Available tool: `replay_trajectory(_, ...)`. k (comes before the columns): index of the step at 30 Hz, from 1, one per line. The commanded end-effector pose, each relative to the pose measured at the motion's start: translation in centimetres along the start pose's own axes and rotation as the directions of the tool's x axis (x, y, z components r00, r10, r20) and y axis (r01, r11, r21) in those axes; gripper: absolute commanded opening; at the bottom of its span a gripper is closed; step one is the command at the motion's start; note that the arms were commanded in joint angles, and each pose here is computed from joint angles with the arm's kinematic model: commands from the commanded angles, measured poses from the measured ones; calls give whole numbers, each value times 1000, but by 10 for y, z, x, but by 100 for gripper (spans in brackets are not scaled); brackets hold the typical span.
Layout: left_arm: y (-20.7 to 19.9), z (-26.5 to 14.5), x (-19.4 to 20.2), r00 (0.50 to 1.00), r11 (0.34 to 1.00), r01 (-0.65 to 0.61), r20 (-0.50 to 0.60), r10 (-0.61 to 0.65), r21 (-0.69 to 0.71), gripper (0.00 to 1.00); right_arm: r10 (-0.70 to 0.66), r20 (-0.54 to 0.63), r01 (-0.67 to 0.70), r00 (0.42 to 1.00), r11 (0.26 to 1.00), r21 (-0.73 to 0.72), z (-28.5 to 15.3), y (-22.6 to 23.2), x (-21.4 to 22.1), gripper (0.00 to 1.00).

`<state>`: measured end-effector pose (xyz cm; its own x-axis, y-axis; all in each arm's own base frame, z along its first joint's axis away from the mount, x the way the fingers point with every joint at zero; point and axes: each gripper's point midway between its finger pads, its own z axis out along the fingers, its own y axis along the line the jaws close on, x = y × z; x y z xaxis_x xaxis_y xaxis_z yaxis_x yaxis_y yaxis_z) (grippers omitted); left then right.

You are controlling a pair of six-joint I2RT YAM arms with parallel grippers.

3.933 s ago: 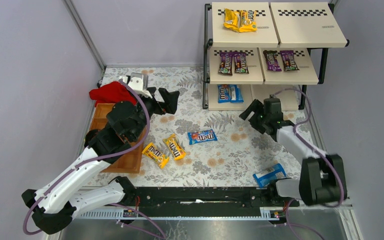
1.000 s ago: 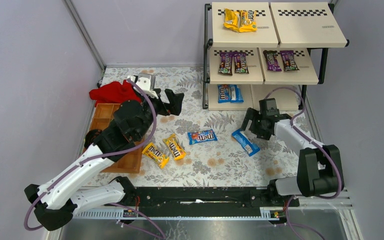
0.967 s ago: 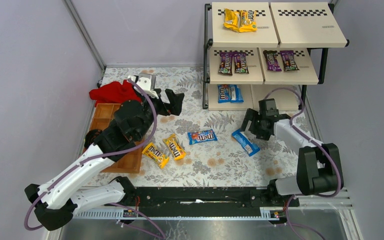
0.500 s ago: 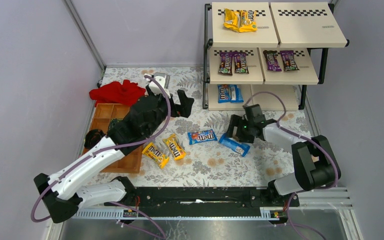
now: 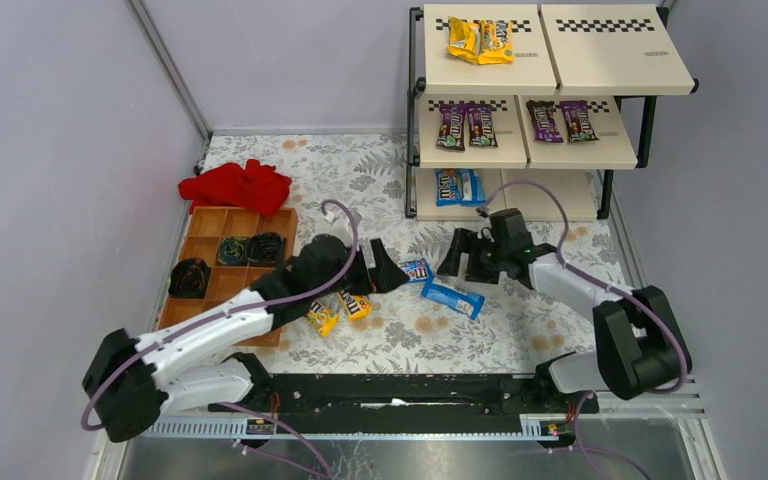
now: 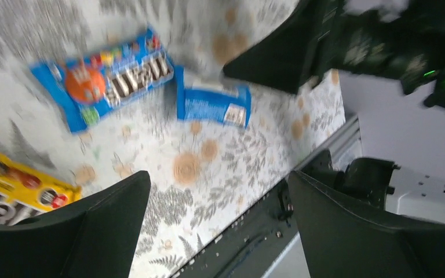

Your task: Place and organize the candy bags onto the shelf

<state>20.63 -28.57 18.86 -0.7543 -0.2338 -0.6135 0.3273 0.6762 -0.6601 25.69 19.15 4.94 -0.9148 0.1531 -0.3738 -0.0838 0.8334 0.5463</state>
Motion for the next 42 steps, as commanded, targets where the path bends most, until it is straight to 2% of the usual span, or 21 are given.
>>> replay_trajectory(1, -27, 16, 29, 965, 947, 255, -106, -238, 194, 90, 28, 49, -25, 998, 998, -56, -18, -11, -10, 90)
replay_trajectory(6, -10, 53, 48, 941, 933, 332, -125, -316, 140, 78, 56, 2, -55, 998, 995, -88, -15, -18, 8, 85)
replay_trajectory(13, 5, 101, 71, 924, 928, 365, -152, -351, 78, 66, 68, 13, -66, 998, 992, -107, -18, -20, 20, 84)
replay_trajectory(21, 16, 129, 76, 919, 923, 382, -125, -375, 42, 58, 53, 28, -49, 998, 992, -120, -19, -19, 20, 84)
replay_trajectory(28, 22, 143, 72, 913, 915, 402, -90, -398, 31, 55, 37, 31, -34, 999, 993, -110, -18, -20, 17, 83)
replay_trajectory(42, 32, 157, 69, 917, 919, 394, -79, -390, 30, 40, 59, -8, -59, 998, 994, -92, -18, -24, 26, 83)
